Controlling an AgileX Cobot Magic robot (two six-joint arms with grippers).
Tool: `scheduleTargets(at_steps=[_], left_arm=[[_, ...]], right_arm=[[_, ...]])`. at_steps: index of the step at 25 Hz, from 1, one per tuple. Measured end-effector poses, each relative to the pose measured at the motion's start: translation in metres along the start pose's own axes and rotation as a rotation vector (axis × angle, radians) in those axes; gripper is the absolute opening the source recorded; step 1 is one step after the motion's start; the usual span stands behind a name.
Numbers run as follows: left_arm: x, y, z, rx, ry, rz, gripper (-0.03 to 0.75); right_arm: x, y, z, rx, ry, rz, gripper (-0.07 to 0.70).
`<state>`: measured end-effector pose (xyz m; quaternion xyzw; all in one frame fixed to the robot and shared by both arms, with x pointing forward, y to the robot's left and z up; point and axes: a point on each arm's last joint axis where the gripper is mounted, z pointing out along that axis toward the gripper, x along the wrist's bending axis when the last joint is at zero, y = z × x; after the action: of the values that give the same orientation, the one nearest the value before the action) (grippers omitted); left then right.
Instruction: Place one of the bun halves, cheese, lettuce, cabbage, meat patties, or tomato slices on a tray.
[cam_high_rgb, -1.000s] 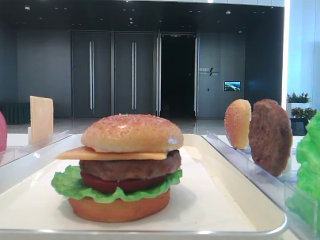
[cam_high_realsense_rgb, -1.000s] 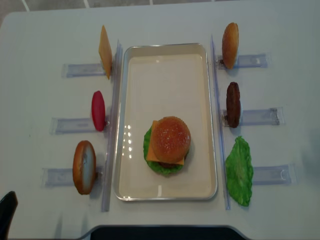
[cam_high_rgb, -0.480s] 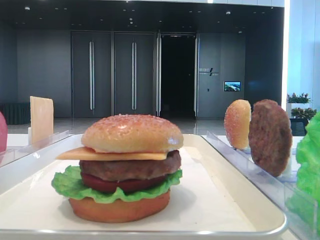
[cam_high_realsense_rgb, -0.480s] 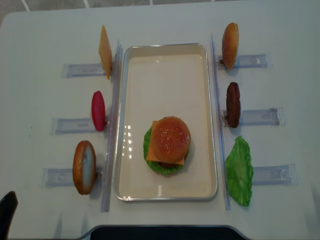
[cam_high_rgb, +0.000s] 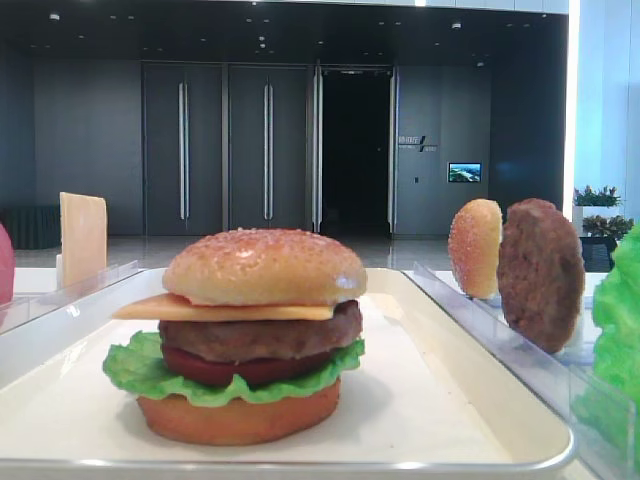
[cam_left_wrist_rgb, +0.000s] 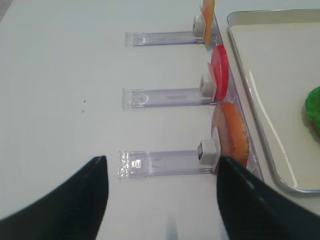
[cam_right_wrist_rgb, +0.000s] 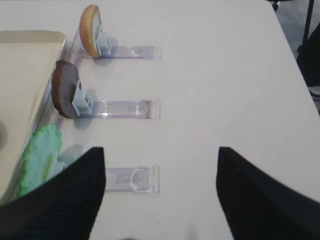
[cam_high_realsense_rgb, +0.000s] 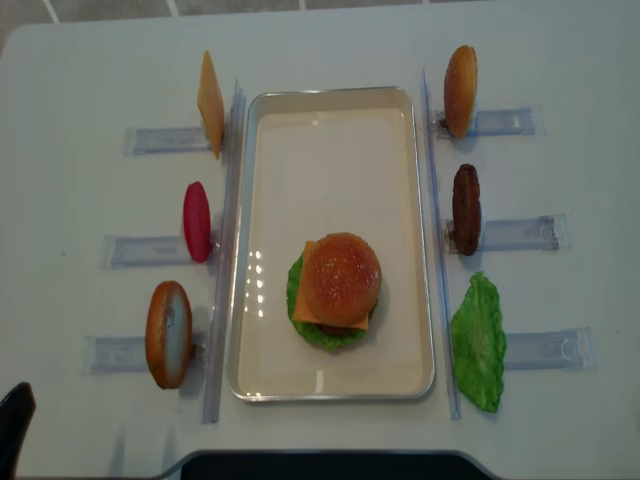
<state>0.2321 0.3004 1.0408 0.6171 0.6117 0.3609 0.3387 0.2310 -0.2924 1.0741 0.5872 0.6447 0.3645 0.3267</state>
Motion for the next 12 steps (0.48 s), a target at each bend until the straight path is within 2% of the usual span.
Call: scheduleTargets(at_steps=[4,12], left_arm=[[0.000,0.000,0.000,0.000,0.000,0.000,0.517],[0.000,0.000,0.000,0.000,0.000,0.000,0.517]], right_arm=[[0.001,-0.010,-0.007,-0.077,-0.006,-0.006,0.482],[0.000,-0.026,0.012,0.007,-0.004,0.000,0.482]])
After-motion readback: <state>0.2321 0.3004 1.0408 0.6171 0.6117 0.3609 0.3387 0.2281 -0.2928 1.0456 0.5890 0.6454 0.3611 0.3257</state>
